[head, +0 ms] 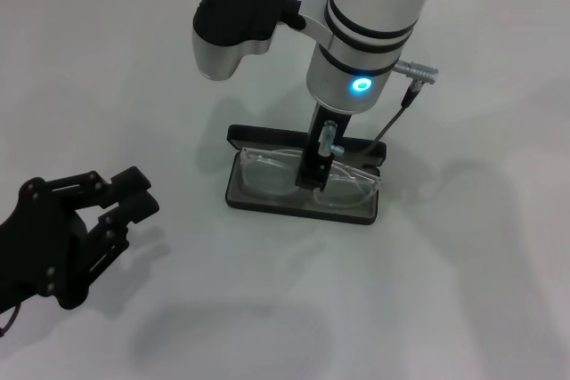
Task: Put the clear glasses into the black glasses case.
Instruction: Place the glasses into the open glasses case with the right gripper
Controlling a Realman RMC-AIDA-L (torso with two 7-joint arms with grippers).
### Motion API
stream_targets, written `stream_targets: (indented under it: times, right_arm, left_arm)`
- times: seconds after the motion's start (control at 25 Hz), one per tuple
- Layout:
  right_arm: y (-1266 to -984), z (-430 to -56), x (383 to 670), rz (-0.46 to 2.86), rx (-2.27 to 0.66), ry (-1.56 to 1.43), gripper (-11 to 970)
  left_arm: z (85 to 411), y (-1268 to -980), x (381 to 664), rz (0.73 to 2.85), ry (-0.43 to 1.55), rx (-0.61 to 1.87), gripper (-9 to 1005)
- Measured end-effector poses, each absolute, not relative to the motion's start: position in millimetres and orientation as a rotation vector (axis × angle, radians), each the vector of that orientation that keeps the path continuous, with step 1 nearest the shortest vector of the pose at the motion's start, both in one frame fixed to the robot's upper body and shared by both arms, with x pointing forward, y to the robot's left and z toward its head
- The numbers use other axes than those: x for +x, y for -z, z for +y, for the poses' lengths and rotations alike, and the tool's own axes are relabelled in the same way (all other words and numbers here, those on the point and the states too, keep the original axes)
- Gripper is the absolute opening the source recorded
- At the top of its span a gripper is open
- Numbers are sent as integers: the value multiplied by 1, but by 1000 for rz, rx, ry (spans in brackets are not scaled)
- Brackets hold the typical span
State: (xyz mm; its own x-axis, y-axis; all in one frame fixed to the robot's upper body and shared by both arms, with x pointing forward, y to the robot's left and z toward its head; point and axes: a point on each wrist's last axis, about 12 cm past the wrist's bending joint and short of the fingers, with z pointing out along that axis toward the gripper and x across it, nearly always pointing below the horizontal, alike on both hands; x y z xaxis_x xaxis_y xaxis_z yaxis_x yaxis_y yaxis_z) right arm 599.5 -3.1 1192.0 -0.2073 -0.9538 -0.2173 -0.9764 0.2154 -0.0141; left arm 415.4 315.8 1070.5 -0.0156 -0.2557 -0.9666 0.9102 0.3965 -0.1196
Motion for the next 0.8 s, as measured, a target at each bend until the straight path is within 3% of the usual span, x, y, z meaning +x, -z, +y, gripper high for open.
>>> stream_targets:
  times: [0.8]
  right_arm:
    - [-1190, -4, 601, 2326, -1830, -203, 60]
  left_arm:
    - [316, -1066, 409, 1251, 1049, 666, 197]
